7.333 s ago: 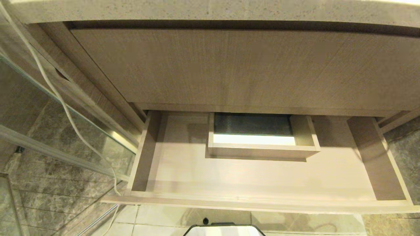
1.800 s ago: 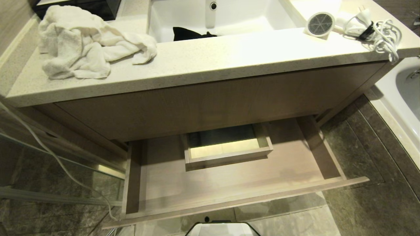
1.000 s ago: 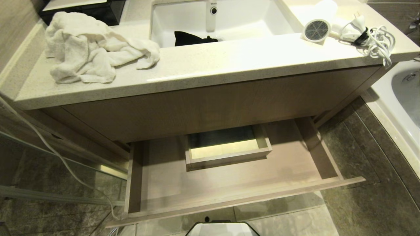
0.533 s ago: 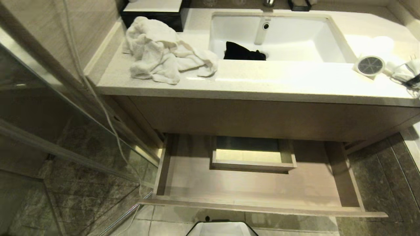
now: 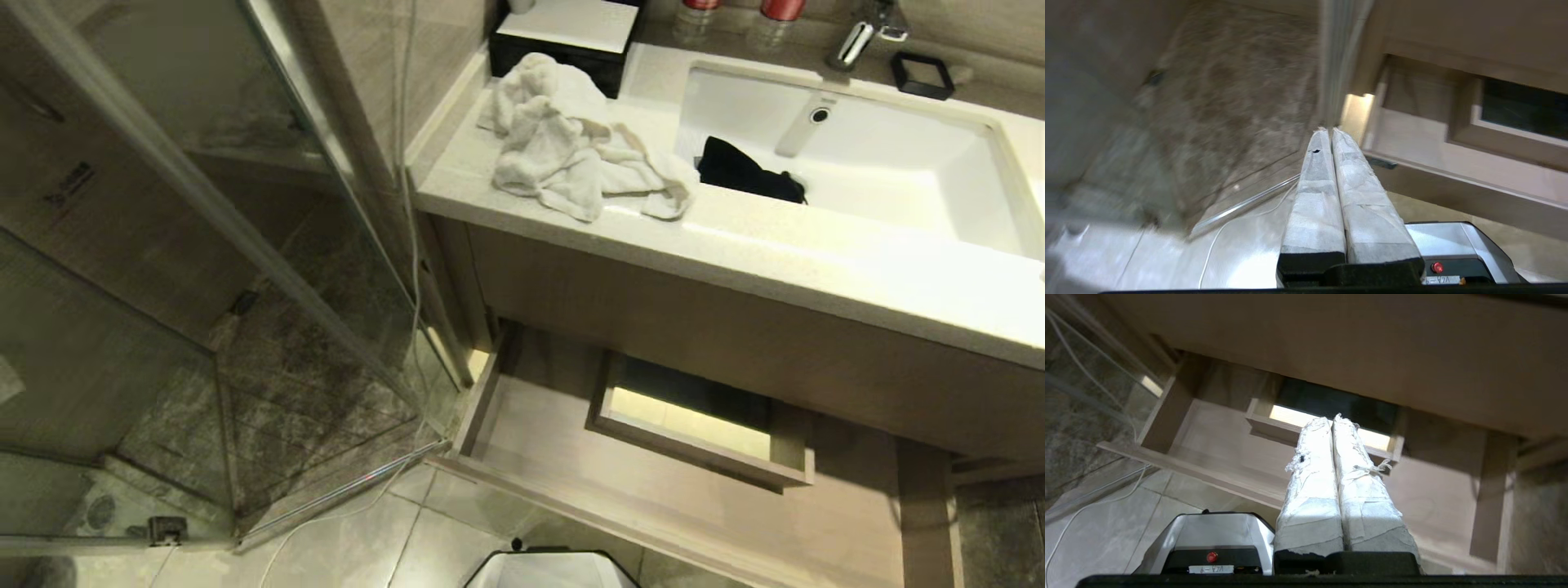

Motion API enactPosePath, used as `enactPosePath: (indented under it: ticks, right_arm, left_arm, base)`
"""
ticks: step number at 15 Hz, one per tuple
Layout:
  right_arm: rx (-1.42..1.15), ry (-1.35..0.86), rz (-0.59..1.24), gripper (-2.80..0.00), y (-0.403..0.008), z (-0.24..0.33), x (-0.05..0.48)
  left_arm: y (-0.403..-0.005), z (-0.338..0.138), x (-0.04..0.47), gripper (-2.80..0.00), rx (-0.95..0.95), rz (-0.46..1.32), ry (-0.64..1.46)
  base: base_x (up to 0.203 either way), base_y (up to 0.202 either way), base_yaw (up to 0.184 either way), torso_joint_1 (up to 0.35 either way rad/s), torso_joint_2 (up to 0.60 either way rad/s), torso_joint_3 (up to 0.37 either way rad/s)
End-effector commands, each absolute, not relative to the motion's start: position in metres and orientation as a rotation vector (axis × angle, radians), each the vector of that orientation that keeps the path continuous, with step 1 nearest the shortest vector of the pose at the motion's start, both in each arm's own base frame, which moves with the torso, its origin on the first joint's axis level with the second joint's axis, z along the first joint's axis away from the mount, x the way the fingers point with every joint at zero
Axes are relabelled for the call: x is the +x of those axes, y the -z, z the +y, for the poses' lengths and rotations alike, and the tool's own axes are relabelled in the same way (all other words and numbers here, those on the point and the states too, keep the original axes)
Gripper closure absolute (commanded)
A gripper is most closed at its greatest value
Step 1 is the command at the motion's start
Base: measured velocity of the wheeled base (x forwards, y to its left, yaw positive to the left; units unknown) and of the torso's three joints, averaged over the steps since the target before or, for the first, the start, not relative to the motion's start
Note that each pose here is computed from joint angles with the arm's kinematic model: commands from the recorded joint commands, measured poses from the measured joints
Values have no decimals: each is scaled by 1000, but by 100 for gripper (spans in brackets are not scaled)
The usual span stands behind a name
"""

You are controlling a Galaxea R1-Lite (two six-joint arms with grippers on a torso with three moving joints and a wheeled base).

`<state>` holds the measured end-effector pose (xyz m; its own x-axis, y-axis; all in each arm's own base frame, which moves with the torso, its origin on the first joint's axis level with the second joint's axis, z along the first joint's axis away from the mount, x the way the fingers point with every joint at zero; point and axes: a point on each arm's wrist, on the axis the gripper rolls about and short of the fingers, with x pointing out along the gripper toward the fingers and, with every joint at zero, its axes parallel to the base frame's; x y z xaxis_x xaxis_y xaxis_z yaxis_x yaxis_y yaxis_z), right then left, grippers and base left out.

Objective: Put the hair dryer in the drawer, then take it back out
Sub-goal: Pick up the hairdryer

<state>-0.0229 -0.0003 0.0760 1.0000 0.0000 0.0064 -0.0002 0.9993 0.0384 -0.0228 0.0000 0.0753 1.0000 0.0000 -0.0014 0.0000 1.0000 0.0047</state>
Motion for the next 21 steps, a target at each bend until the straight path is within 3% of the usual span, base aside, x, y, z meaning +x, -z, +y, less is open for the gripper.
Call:
enactPosePath:
  ticks: [1, 11, 21]
  right_arm:
    - [38, 0, -5, 0, -75, 0, -23]
    - [40, 0, -6, 0, -76, 0, -23]
    - [35, -4, -5, 0, -76, 0, -23]
  left_arm:
    - [-75, 0, -23, 0, 5, 3, 0]
    - [-75, 0, -23, 0, 5, 3, 0]
    - [-75, 0, -23, 0, 5, 3, 0]
  base:
    - [4, -9, 119, 12, -31, -17]
    - [0, 0, 2, 2, -1, -1]
    - [-3, 16, -141, 2, 1, 1]
